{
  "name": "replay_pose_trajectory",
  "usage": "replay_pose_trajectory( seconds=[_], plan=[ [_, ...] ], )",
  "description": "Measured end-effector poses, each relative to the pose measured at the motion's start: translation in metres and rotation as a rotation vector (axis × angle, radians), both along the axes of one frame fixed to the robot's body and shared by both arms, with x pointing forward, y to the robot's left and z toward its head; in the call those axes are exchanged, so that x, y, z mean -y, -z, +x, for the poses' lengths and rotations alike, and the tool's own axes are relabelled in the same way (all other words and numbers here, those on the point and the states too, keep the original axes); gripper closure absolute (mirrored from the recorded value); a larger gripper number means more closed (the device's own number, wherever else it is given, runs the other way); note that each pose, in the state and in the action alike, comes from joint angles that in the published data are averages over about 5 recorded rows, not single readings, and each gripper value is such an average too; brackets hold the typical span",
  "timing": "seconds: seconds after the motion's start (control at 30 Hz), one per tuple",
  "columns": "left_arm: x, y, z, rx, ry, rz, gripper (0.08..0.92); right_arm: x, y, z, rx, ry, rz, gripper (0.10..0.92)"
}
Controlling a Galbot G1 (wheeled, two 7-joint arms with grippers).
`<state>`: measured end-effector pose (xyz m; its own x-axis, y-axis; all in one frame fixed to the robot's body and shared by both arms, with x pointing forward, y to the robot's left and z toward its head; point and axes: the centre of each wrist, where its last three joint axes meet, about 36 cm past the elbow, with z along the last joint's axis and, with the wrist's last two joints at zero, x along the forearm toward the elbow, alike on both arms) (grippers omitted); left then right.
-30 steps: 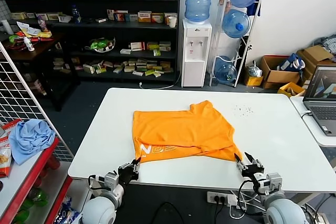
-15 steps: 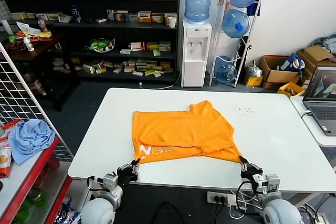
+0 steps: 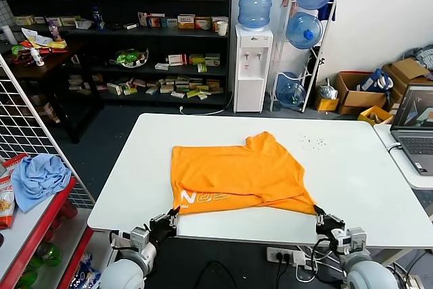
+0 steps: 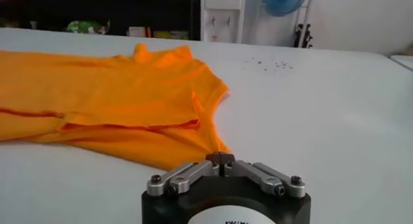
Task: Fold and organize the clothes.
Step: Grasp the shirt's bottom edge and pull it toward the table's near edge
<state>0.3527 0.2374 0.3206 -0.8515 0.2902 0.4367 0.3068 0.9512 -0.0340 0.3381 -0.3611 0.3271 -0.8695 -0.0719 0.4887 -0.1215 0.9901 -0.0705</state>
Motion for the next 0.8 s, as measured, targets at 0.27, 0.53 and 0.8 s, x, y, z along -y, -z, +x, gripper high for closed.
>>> replay_pose_trajectory(
  seconds=[0.27, 0.53, 0.8],
  plan=[
    [-0.011, -0.012, -0.011, 0.012, 0.021, 0.017, 0.893, -0.001, -0.015, -0.031, -0.036, -0.044, -0.064, 0.897],
    [-0.012, -0.017, -0.025, -0.003, 0.047, 0.036, 0.893, -0.01, -0.026, -0.06, -0.066, -0.071, -0.087, 0.892],
    [-0.012, -0.026, -0.027, 0.003, 0.047, 0.052, 0.741, -0.017, -0.044, -0.071, -0.057, -0.083, -0.096, 0.715]
  ],
)
